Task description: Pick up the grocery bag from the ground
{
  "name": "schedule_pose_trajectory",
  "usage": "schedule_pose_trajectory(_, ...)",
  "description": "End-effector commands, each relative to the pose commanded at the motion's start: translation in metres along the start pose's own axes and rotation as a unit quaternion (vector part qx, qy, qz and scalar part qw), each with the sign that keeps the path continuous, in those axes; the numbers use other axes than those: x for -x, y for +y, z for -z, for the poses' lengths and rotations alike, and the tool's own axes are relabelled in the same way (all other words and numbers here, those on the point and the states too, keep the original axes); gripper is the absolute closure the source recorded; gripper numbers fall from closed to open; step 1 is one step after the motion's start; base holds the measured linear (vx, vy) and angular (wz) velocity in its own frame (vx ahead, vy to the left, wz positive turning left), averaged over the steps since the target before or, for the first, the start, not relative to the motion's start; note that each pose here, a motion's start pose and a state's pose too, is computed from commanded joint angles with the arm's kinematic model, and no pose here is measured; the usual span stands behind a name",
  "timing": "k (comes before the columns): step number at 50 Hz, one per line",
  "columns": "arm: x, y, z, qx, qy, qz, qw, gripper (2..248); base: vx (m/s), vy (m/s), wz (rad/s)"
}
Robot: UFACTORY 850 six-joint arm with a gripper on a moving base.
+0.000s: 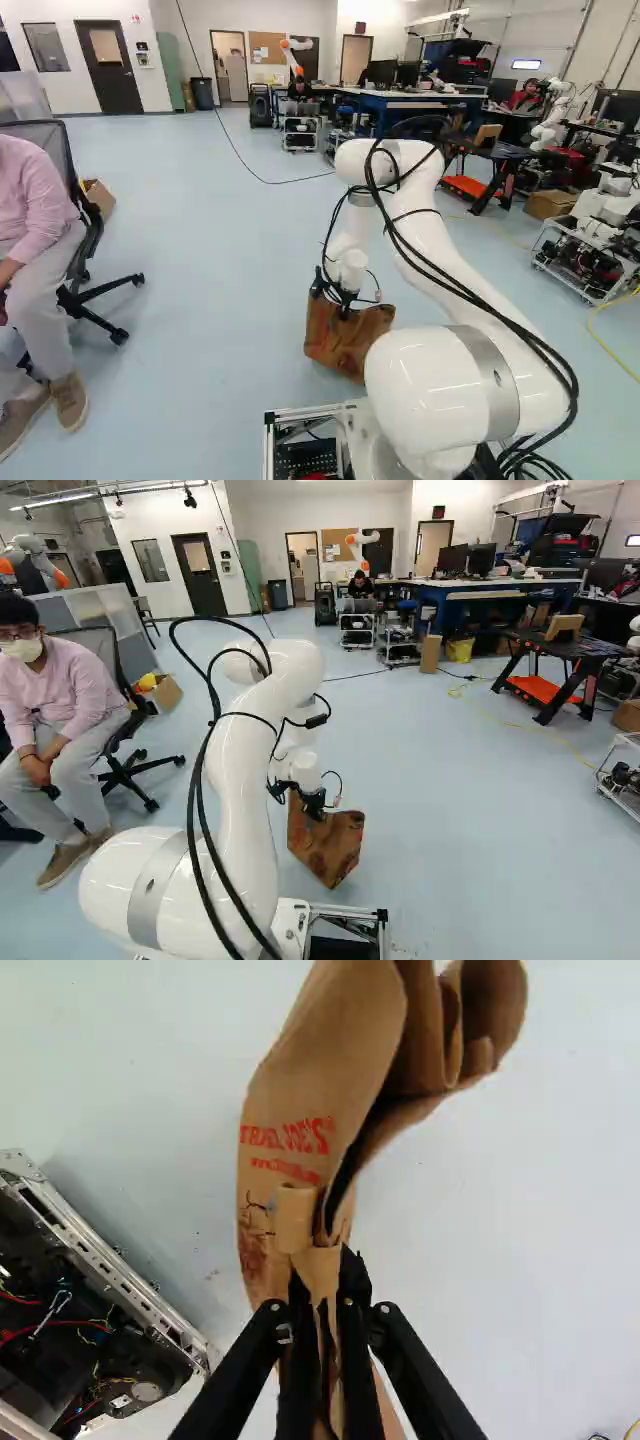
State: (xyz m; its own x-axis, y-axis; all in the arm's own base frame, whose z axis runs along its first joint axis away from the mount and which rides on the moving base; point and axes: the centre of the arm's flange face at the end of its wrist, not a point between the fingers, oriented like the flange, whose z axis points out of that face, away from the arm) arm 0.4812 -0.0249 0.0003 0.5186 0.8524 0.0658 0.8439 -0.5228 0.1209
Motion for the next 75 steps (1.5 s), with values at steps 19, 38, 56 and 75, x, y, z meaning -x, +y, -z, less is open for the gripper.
schedule_pose_trajectory(19, 0.004, -0.005, 0.055, 0.026, 0.014, -0.001, 0.9996, 229, 0.0, 0.0, 0.0)
schedule_pose_trajectory(38, 0.007, -0.011, 0.111, 0.075, 0.04, -0.001, 0.9964, 229, 0.0, 0.0, 0.0)
schedule_pose_trajectory(56, 0.012, -0.018, 0.164, 0.137, 0.074, -0.002, 0.9878, 229, 0.0, 0.0, 0.0)
schedule_pose_trajectory(75, 0.018, -0.027, 0.219, 0.21, 0.113, -0.003, 0.9711, 229, 0.0, 0.0, 0.0)
